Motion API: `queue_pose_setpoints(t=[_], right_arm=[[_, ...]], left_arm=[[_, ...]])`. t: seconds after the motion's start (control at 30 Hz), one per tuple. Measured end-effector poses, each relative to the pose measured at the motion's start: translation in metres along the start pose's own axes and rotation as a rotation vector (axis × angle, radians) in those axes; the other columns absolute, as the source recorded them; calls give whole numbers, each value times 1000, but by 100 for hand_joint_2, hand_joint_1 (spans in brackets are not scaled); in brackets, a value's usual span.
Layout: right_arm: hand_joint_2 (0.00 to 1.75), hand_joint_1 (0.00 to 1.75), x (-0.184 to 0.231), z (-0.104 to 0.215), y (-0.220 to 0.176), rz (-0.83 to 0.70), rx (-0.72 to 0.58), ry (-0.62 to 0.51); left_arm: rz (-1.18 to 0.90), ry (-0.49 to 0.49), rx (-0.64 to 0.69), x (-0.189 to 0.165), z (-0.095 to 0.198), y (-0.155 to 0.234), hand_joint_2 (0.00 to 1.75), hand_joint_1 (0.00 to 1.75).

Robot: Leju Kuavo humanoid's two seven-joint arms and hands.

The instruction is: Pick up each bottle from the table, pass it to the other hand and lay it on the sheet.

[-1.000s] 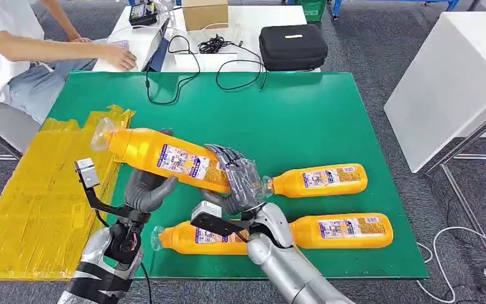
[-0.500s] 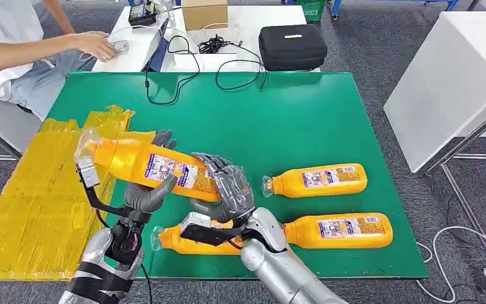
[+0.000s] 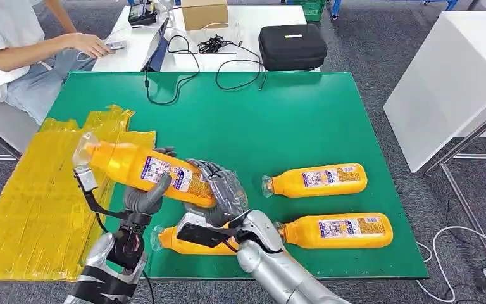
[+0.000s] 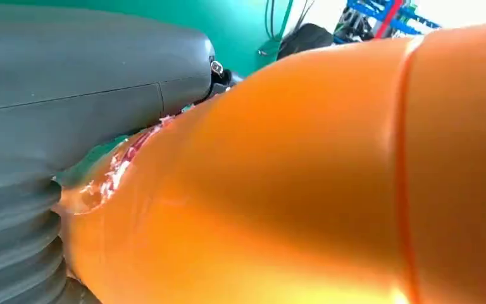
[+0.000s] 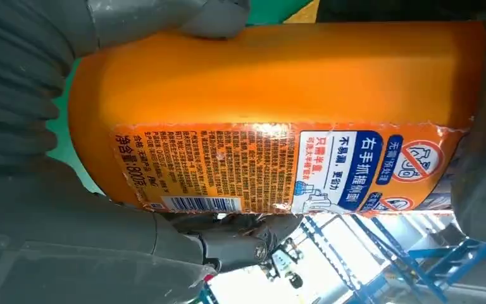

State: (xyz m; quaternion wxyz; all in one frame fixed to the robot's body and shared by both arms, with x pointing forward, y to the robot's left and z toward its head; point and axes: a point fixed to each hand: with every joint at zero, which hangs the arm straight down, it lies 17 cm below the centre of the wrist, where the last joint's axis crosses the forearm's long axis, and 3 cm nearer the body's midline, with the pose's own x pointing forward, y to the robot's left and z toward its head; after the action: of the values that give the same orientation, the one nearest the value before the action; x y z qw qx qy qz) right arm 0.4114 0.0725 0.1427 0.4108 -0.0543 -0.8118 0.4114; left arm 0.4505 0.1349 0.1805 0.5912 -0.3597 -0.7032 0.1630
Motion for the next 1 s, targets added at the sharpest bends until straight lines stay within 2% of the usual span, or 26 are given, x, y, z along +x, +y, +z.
queue_pose_setpoints(t=[0.53, 0.57, 0.6, 0.63, 0.67, 0.83, 1.0], right_arm=[[175, 175, 0, -1, 3, -1, 13, 3], [175, 9, 0, -1, 3, -1, 13, 3], [175, 0, 0, -1, 3, -2, 12, 3], [175, 0, 0, -1, 3, -2, 13, 3], [0, 0, -1, 0, 5, -8, 19, 5], [0, 0, 0, 3, -2, -136, 6, 32], [0, 0, 14, 5, -66, -274, -134, -9]], left_arm=[[11, -24, 46, 4, 1, 4, 175, 175], [12, -25, 46, 4, 1, 5, 175, 175], [12, -26, 47, 5, 1, 5, 175, 175], [12, -28, 47, 5, 1, 4, 175, 175], [11, -34, 48, 7, 0, 4, 175, 175], [-23, -90, 86, 24, -2, 12, 175, 175], [-133, -181, 151, 49, 2, 29, 175, 175]])
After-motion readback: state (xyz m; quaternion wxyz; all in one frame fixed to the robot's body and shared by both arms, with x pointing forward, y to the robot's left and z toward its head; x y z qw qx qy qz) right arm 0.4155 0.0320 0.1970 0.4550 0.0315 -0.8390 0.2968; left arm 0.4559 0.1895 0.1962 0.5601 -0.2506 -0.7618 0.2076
